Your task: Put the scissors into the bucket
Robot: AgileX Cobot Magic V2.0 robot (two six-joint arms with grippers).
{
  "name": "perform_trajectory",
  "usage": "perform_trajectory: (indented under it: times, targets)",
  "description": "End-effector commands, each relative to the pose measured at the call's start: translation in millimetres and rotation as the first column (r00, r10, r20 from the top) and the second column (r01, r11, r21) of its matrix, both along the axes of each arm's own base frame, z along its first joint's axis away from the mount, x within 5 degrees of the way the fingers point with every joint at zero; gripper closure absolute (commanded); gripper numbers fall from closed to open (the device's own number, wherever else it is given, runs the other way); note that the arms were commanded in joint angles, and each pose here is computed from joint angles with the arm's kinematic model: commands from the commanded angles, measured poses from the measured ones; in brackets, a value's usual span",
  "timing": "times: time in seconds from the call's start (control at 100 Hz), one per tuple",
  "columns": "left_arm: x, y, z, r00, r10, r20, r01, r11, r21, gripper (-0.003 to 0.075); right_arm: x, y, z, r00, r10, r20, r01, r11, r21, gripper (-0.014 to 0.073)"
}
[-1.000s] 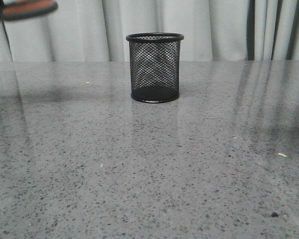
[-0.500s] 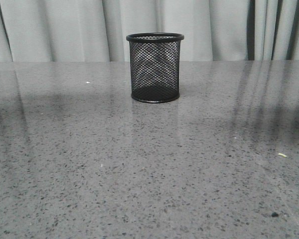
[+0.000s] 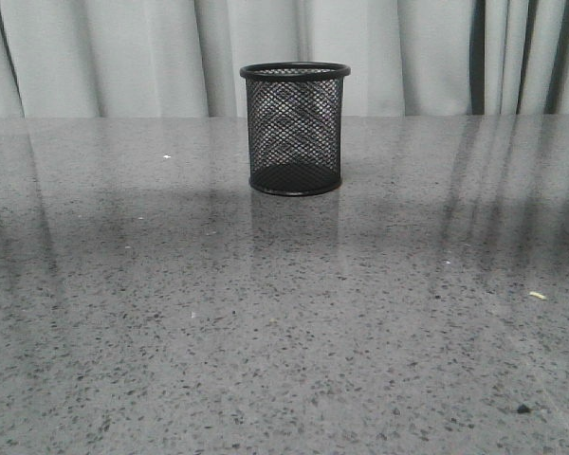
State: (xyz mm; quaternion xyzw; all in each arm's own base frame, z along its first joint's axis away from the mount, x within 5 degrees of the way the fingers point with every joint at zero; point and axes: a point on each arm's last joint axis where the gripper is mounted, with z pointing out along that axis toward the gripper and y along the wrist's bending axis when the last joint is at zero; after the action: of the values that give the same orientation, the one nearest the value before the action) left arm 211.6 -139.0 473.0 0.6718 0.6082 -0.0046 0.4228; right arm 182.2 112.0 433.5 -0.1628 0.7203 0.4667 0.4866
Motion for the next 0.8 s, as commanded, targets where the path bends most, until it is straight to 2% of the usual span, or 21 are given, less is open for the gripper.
perform_trajectory:
  times: [0.0,0.22,0.56,0.79]
  targets:
    - [-12.7,-5.6,21.0,0.995,-0.004,0.098,0.012,0.996,-0.089,0.0739,-7.1,-0.5,22.3,0.998,0.008,0.057,-0.012,0.997,0.074,0.0139]
    - [-20.9,-23.5,23.6,0.991,-0.026,0.133,0.041,0.993,-0.113,0.0739,-5.7,2.8,27.8,0.997,0.049,0.057,-0.054,0.995,0.083,0.0139]
    - [-22.5,-57.7,12.1,0.985,-0.105,0.135,0.117,0.990,-0.081,0.0739,14.6,13.6,23.8,0.992,0.128,0.002,-0.128,0.988,0.082,0.0139]
    - [-22.5,-61.1,16.8,0.978,-0.099,0.185,0.121,0.987,-0.110,0.0739,22.6,16.0,18.0,0.991,0.131,-0.021,-0.129,0.989,0.070,0.0139]
